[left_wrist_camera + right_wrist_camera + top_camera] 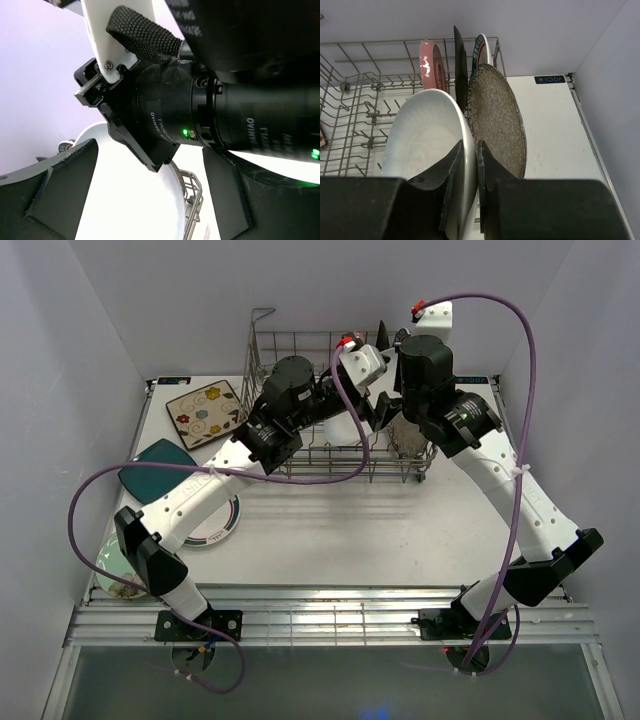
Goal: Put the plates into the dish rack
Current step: Insert the plate into the dish rack.
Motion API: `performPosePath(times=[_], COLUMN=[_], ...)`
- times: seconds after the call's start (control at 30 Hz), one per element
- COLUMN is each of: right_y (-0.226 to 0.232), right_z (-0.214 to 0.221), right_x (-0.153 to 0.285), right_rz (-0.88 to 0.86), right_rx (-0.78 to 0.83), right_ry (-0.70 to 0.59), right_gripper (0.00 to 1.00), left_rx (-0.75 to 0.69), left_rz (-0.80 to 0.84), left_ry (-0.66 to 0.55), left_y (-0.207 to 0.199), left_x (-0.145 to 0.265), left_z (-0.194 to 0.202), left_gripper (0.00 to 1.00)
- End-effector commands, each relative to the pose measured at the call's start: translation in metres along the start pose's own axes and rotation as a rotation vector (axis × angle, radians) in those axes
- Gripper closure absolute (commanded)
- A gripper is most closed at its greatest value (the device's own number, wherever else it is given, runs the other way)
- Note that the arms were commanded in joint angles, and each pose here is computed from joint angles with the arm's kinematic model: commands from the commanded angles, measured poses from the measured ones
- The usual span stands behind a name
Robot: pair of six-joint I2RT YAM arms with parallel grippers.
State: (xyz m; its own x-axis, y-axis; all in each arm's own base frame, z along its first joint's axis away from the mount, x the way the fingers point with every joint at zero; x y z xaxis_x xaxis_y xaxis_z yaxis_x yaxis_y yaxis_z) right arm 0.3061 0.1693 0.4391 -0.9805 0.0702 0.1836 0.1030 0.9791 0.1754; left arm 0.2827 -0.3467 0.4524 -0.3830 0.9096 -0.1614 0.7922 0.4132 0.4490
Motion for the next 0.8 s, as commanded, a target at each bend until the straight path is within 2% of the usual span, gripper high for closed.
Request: performPosePath(times=[0.0, 0.23, 0.27, 0.5, 0.77], right_y=[-0.002, -0.008, -0.009, -0.014, -0.018], right_z=[-0.054, -0.060, -0.063, -0.085, -0.102], right_x=[0.016, 0.008, 0.008, 0.011, 0.018], right_rz=[-0.023, 0.012, 0.012, 0.028, 0.021], right_rx=[-0.153, -0.152, -0.153, -0.141, -0.101], right_ry=[-0.166, -0.185, -0.193, -0.254, -0.324], right_gripper=[0.92, 0.92, 0.92, 0.92, 0.92], left_rx=[-0.032, -0.082, -0.076, -0.102, -0.056], left_rz=[-0.037, -0.096, -0.089, -0.161, -0.182], left_ry=[-0.109, -0.124, -0.082, -0.019, 0.050], left_y=[0.012, 0.019, 0.017, 0.028, 0.048], left_x=[0.019, 0.052, 0.055, 0.084, 0.112], left_z=[-0.052, -0.075, -0.064, -0.053, -0.032], left_gripper=[0.04, 0.02, 0.02, 0.02, 0.02])
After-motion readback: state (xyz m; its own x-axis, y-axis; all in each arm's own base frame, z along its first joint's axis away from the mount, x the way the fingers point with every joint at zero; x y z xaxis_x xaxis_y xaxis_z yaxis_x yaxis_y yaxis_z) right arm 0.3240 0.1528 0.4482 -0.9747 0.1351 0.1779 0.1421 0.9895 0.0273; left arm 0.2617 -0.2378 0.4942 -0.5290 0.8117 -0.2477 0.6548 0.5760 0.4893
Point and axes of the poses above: each gripper's point midway between its finger pads, its own x axis back along the fingers, its own y axis along the line the jaws close on, z = x × y, the point moved 8 cm from there along x, back along the fingers, and after that the axes turned 11 degrees about -x, right-handed, at the moved point
